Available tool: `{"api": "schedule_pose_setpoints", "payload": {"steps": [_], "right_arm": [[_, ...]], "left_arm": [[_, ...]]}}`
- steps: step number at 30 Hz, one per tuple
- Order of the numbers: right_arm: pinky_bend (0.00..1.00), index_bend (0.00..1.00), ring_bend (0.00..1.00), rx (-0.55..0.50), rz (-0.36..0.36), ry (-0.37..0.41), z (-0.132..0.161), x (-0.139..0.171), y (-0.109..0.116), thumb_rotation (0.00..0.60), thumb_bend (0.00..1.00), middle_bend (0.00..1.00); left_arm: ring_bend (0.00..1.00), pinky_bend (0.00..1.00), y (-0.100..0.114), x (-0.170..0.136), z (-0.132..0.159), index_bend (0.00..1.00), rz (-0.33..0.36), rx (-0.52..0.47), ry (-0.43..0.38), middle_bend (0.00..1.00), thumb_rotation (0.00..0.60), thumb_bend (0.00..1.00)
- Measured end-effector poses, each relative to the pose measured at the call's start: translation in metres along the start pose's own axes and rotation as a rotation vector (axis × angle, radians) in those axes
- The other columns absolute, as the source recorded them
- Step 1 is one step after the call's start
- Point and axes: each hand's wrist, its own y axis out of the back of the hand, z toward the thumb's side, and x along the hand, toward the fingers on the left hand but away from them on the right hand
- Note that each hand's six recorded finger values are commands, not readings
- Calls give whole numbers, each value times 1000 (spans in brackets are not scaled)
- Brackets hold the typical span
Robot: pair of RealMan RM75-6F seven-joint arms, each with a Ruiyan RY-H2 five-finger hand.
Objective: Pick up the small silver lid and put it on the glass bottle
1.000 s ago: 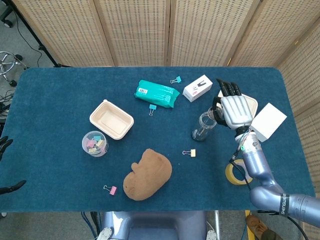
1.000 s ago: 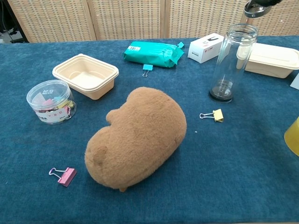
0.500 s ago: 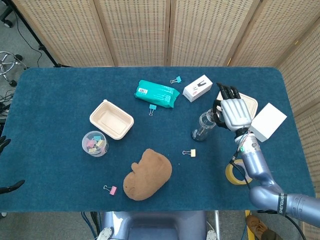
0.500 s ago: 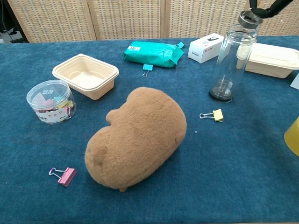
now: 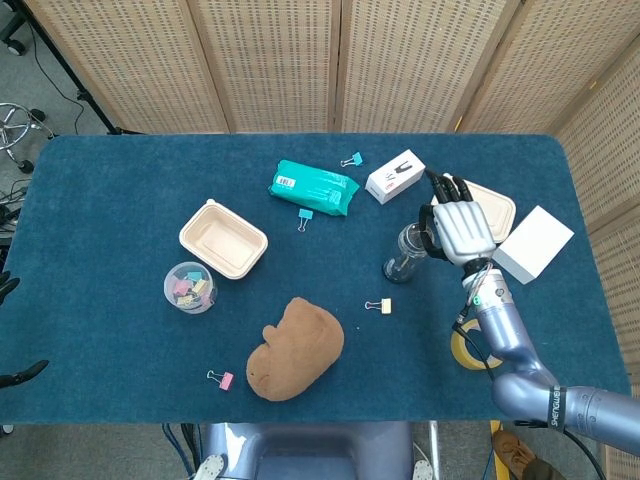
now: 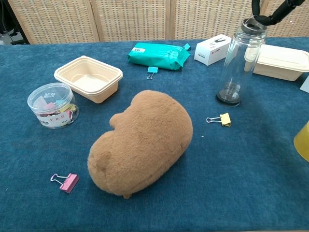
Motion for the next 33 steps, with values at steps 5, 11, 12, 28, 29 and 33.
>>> {"api": "schedule_pose_setpoints", "payload": {"steps": [5,11,12,28,29,33], "right_arm": [[0,658,0,0,6,-3,0,0,-3,600,626,0],[0,658,0,4,16,-6,1,-1,-8,600,630,0],[0,658,0,4,18,-7,1,-1,-8,600,630,0],[0,501,0,12,30,-20,-2,-3,-14,600,633,0],[0,471,0,14,31,-21,-2,-3,-15,600,633,0],[0,422,0,34,25,-14,-3,-2,-15,600,633,0]], "left_arm": [[0,0,-1,1,1,0,-6,1,-3,0,600,0],[0,0,0,0,1,0,-1,0,-3,0,600,0],[0,0,0,0,1,0,-1,-1,-3,0,600,0],[0,0,1,-1,1,0,1,-1,-6,0,600,0],[0,0,1,-1,1,0,1,-1,-6,0,600,0],[0,0,0,0,1,0,-1,-5,-6,0,600,0]]}}
